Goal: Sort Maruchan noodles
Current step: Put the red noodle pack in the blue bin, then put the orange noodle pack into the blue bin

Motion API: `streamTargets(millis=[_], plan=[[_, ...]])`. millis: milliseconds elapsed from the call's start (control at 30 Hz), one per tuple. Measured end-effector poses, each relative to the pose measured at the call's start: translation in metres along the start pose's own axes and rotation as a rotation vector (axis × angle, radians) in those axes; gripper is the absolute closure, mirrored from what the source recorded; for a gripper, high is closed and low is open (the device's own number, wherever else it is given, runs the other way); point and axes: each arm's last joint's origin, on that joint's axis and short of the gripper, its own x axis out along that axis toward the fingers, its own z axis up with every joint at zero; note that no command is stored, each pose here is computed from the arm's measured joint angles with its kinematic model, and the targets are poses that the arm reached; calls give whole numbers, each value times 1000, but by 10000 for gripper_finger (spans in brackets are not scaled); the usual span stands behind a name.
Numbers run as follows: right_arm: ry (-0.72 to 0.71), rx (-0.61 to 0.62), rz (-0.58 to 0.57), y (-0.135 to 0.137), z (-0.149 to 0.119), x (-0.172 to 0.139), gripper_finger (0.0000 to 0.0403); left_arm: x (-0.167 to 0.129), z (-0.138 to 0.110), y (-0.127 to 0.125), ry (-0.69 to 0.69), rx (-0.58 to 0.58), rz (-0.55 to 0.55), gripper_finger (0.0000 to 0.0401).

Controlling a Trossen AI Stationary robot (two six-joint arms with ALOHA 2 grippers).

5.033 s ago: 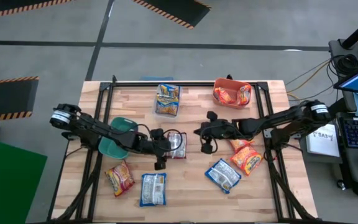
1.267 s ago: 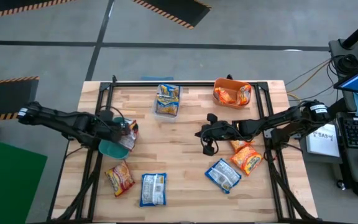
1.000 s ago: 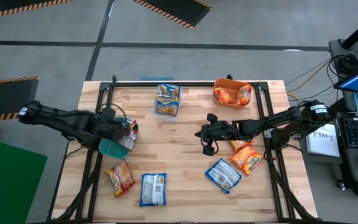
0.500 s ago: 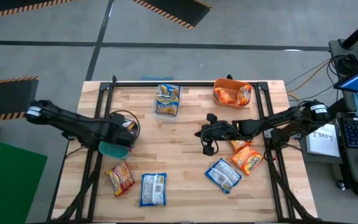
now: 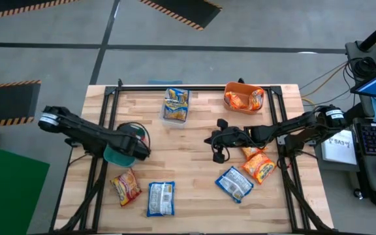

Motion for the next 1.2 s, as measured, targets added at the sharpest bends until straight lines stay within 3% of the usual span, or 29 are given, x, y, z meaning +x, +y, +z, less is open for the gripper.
streamTargets(millis=[167,333,533,733,967,1200], plan=[[0,-5,0,0,0,0,394,-6,2,0,-7,24,-27,362],[0,-17,0,0,0,0,394,-28,11,8,-103,61,-142,362],[0,-9,0,0,0,0,394,-64,26,6,-320,202,-327,362],[16,95,-1,0,-1,-1,394,-99,35,-21,-585,422,-566,362],[296,218,-45,-4,1,-21,394,-116,25,-54,-793,864,-866,362],[577,323,-144,-10,4,-47,394,-104,22,-66,-878,962,-881,362]])
